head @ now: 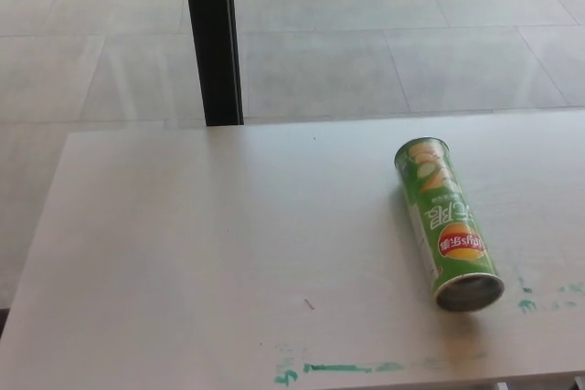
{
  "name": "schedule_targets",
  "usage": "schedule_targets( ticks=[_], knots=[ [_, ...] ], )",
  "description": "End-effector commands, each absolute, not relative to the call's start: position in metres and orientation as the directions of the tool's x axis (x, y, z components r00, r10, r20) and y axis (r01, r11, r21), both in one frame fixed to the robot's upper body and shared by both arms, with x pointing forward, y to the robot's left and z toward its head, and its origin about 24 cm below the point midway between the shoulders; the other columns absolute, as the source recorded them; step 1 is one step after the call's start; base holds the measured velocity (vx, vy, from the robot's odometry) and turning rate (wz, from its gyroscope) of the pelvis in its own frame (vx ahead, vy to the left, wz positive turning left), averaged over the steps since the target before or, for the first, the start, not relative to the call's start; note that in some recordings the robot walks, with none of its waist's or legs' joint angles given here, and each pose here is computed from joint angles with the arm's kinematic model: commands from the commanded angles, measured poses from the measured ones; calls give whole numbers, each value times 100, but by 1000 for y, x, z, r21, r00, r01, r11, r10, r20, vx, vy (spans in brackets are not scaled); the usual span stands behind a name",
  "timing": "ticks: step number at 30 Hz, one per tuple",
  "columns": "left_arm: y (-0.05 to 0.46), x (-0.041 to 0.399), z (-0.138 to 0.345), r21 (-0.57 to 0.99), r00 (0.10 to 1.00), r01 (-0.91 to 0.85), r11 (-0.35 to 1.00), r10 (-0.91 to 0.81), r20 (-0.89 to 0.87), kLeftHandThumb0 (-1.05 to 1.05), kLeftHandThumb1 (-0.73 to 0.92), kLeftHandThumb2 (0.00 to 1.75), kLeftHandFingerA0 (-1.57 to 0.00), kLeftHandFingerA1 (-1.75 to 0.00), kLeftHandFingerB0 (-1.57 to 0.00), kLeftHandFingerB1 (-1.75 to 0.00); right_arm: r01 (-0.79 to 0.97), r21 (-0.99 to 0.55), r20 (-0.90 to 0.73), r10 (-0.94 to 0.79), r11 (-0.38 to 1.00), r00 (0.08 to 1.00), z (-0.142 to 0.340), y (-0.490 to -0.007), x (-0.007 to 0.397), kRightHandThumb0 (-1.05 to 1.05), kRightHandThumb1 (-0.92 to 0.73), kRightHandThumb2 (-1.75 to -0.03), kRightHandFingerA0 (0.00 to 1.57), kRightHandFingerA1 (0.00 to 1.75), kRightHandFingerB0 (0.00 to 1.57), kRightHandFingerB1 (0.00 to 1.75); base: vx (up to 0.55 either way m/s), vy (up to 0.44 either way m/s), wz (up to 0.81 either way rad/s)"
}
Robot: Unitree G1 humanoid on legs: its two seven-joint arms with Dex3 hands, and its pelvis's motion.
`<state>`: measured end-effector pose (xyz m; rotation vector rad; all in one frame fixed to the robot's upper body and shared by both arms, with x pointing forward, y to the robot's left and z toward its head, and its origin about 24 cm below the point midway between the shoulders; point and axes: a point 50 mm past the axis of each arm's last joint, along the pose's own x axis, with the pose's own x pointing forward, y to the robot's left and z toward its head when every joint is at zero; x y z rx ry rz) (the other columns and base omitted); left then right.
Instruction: Use the right hand as a fist to push the chips tray inside its container kept in the middle of the desk
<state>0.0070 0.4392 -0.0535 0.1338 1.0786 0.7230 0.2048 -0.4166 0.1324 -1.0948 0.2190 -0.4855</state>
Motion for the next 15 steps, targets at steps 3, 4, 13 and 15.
schedule_targets(
  ticks=[3, 4, 13, 15],
  knots=[
    [445, 3, -47, 474, 258, -442, 761, 614, -746, -83, 92, 73, -46, -55, -30, -45, 980, -4, -234, -953, 198, 192, 21, -478, 88, -48, -68, -63, 82, 110, 51, 49, 0, 0, 0],
    [445, 3, -47, 474, 258, -442, 762, 614, -746, -83, 92, 73, -46, -55, -30, -45, 981, 1, -235, -953, 196, 191, 20, -478, 87, -48, -68, -63, 82, 110, 51, 49, 0, 0, 0],
    [446, 5, -46, 472, 254, -464, 749, 623, -740, -85, 92, 68, -52, -61, -33, -46, 991, 130, -479, -876, -12, 52, -18, -457, 85, -53, -88, -66, 59, 70, 54, 47, 0, 0, 0],
    [447, 5, -46, 477, 252, -461, 748, 626, -738, -84, 92, 69, -51, -58, -35, -46, 992, 126, -490, -870, -18, 47, -19, -456, 86, -56, -89, -66, 57, 69, 48, 43, 0, 0, 0]
  ],
)
